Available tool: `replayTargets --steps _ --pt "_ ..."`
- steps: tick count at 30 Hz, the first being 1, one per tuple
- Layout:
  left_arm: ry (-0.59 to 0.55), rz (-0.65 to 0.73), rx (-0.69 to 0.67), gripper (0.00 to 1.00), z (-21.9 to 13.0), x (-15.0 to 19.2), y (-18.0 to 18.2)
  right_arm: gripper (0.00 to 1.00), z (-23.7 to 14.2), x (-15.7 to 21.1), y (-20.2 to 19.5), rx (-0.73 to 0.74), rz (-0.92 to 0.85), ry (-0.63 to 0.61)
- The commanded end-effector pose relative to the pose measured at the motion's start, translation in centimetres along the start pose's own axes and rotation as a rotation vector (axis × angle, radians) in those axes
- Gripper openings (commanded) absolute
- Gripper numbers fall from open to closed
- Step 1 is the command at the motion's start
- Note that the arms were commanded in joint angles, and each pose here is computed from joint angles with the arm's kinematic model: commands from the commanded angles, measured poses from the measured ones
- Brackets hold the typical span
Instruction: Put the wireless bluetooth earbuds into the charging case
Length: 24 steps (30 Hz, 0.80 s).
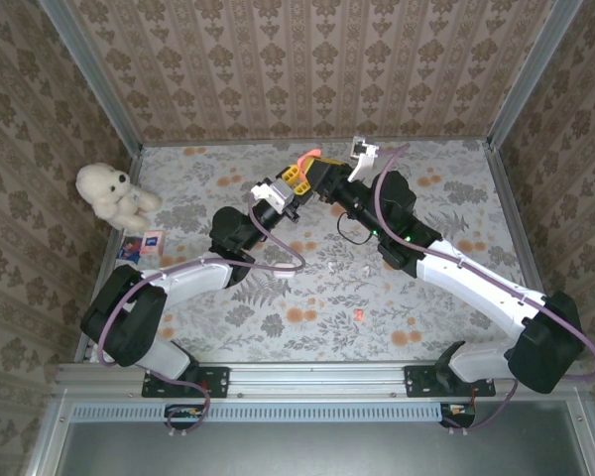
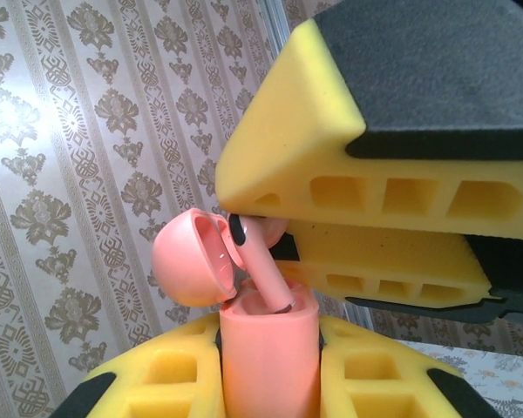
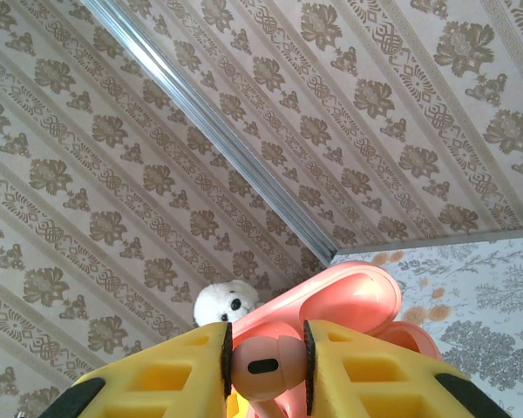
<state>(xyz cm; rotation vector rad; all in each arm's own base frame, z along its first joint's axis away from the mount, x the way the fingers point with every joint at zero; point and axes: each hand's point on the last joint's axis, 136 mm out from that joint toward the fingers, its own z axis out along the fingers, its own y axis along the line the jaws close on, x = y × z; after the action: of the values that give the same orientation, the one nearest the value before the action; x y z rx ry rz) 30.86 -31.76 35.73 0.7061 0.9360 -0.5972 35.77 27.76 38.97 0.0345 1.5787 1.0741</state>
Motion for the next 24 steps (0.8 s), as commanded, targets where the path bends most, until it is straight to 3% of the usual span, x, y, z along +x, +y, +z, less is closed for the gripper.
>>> replayTargets --steps 1,24 --pt "-0.091 -0.002 0.001 0.0 0.4 -3.3 0.2 0.28 0.5 1.6 -1.0 0.007 0.016 0.045" --pt "-0.087 0.002 -0.008 0.0 0.6 -3.1 0.4 0.26 0.4 3.5 -0.3 -0.039 0.009 0.121"
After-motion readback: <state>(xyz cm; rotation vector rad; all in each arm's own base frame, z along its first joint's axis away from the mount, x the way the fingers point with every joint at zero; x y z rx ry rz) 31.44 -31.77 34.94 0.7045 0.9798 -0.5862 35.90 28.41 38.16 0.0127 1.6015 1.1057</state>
